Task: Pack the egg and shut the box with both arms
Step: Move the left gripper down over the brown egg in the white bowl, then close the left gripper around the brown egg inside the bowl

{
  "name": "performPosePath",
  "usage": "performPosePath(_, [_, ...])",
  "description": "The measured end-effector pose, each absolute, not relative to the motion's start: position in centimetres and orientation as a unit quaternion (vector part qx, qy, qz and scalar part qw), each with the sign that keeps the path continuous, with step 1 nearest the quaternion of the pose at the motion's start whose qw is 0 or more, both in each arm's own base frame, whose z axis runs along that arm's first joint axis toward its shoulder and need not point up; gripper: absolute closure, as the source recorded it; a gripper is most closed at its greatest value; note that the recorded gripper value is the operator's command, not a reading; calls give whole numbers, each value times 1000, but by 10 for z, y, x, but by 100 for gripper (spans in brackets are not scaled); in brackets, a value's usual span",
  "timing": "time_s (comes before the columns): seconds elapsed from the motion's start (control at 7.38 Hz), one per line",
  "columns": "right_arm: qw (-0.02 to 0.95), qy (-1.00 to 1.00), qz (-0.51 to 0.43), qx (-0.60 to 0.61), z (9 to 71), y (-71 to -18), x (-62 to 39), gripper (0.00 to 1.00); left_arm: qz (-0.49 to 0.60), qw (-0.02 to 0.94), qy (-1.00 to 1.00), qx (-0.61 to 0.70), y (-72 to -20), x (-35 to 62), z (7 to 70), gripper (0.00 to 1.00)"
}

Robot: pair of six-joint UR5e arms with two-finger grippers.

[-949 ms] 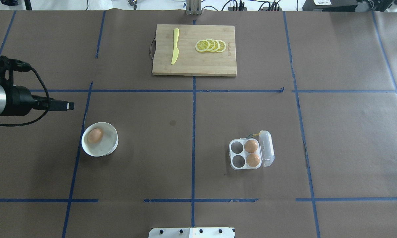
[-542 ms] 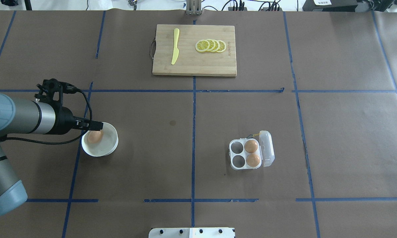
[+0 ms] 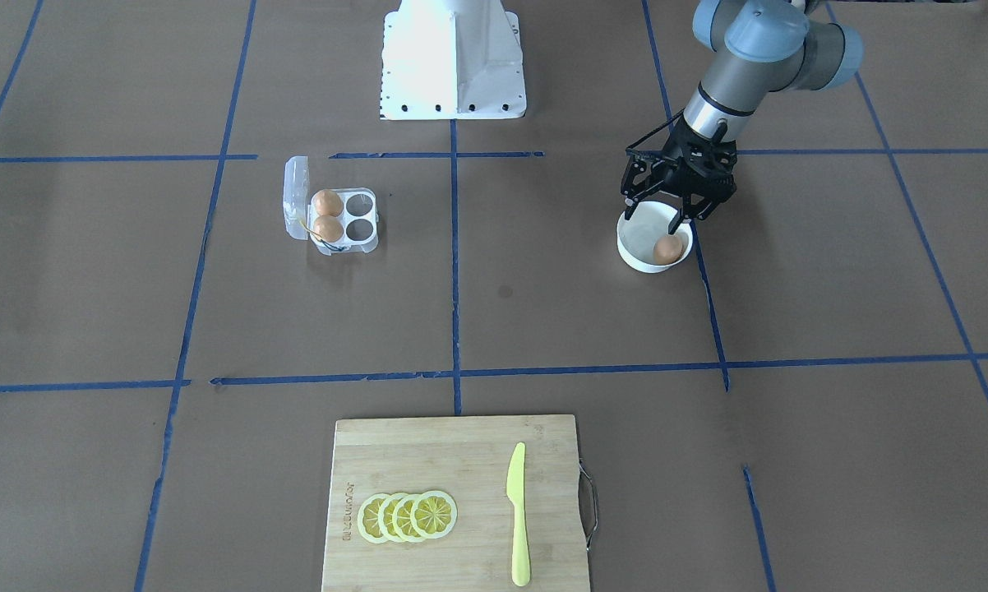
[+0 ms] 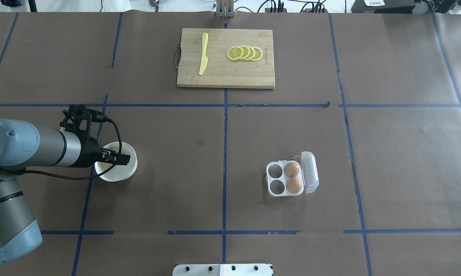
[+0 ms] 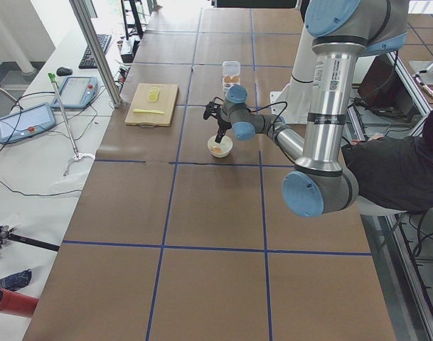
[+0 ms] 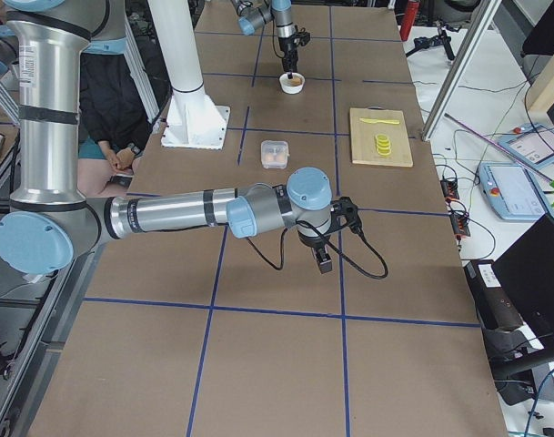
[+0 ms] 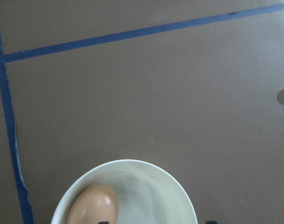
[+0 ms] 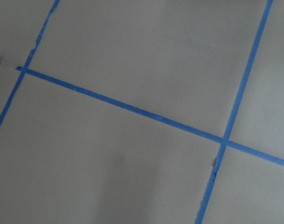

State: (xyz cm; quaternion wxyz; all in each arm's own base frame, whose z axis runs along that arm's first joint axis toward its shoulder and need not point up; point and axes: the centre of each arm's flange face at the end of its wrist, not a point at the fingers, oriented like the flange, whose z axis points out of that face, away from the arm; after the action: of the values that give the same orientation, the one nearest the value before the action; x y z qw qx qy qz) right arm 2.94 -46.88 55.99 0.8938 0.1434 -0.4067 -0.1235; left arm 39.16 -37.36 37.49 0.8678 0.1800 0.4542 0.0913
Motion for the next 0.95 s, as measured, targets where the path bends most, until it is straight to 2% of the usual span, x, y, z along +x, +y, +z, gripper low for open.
performPosePath(0.95, [894, -407, -123, 143, 561, -469, 30, 0, 112, 875, 432, 186, -377, 398, 397, 26])
